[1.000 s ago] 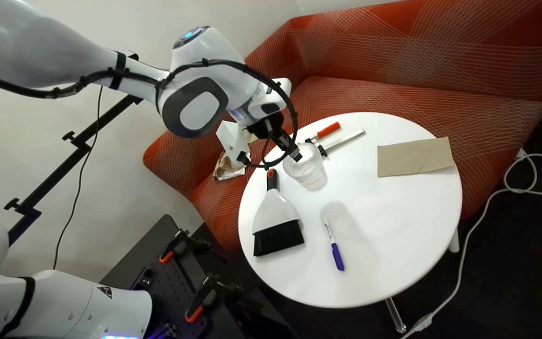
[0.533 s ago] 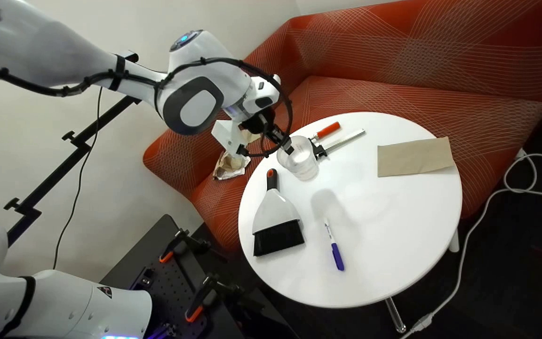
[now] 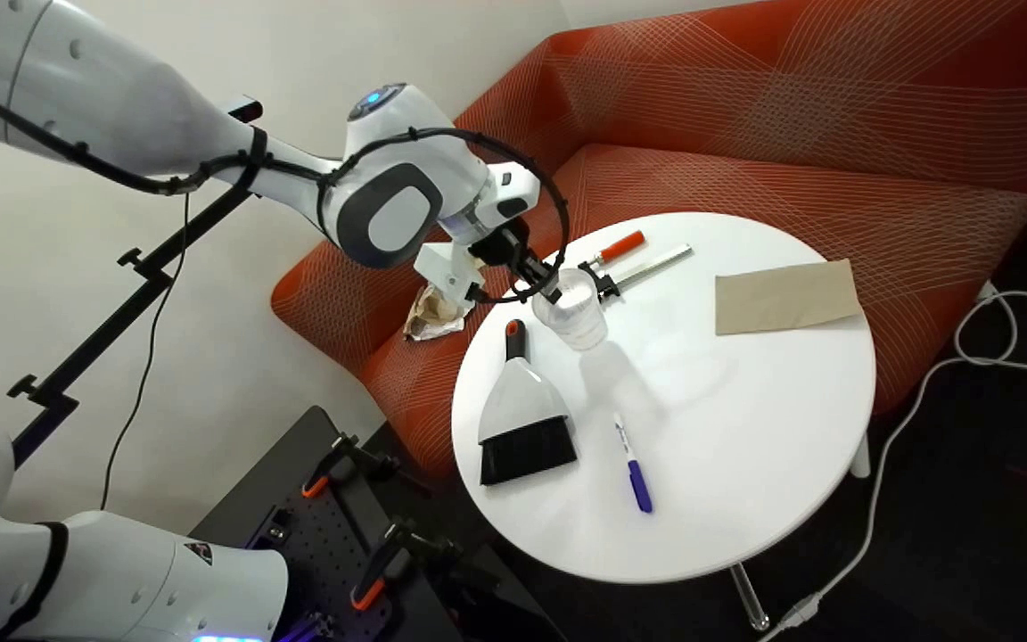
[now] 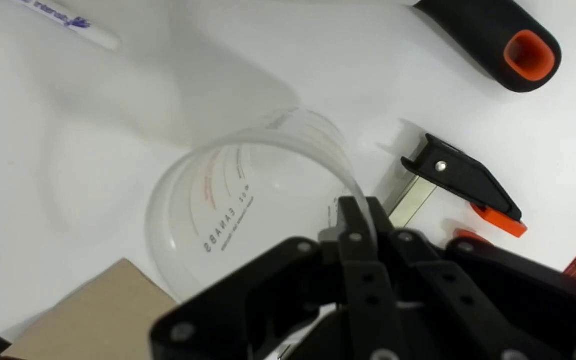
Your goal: Pick up the pen from the table and put it in the plastic cup. Pick up the pen from the plastic cup and put it back on the table. Pick up the plastic cup and move it to the left.
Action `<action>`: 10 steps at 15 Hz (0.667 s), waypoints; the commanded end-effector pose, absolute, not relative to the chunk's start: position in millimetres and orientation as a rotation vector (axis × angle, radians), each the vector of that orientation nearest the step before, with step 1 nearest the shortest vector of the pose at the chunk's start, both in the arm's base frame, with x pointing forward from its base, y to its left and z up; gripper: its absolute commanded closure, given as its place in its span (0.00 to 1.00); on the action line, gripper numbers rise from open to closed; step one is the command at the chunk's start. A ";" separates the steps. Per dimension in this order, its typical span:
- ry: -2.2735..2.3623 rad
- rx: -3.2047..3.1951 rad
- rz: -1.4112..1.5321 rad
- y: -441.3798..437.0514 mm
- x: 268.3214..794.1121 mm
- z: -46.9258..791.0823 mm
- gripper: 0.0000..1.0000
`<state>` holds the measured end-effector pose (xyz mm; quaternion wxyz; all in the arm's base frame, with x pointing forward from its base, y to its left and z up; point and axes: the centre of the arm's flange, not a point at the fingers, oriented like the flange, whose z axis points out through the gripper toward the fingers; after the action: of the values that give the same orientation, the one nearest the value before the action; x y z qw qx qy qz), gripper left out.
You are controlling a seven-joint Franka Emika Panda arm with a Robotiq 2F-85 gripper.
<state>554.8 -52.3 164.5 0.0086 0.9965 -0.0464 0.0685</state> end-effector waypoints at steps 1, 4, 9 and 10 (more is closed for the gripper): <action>-0.095 3.094 0.263 -53.0 564.6 151.6 0.99; -0.084 3.086 0.260 -53.0 566.4 144.8 0.99; -0.075 3.068 0.241 -53.8 568.5 139.4 0.68; -0.062 3.059 0.248 -53.3 567.2 139.2 0.62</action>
<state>563.5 -55.4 140.6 0.0212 0.9970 -0.0302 0.0687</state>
